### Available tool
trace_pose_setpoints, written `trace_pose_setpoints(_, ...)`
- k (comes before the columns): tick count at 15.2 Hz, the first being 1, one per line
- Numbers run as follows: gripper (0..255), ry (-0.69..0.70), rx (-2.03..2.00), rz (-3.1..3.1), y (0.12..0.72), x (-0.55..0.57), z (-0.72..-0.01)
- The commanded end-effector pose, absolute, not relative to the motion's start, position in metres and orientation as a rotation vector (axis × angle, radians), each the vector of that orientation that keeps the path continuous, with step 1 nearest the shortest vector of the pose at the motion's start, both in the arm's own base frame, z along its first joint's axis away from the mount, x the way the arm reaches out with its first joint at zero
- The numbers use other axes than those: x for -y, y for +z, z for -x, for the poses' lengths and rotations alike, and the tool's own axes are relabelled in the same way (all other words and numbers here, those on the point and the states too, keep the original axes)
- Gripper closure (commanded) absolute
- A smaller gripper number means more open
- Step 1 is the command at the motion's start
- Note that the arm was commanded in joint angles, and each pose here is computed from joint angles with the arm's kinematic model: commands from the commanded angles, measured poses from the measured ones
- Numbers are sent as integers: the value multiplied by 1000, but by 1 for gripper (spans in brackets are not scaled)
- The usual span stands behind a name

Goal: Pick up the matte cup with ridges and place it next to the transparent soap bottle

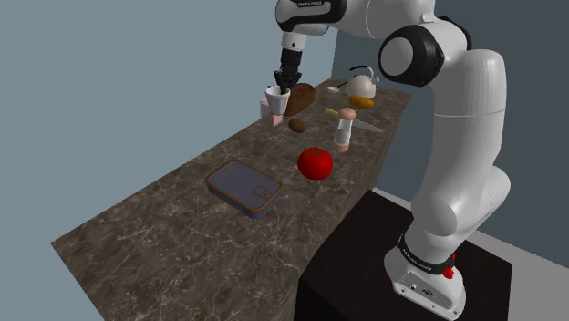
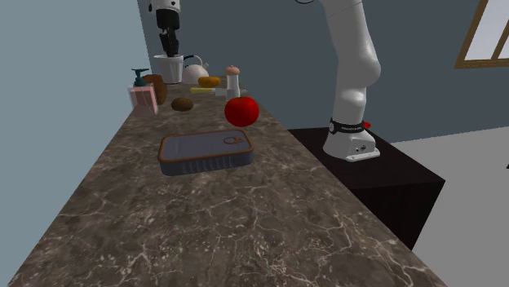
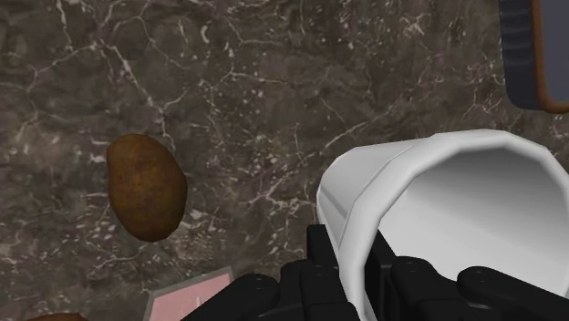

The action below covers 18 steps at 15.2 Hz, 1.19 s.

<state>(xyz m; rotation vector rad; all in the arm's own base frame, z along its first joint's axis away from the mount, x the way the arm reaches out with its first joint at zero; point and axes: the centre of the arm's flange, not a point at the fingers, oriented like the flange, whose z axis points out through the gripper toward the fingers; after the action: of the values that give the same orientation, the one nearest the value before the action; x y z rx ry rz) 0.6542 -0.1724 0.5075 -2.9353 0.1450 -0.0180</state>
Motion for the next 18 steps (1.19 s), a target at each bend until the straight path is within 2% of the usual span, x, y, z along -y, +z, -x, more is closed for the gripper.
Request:
trace_pose_setpoints(1,255,-19,-145,2935,496,172,-653)
trace_pose_setpoints(18,255,-19,-145,2935,407,172,-653)
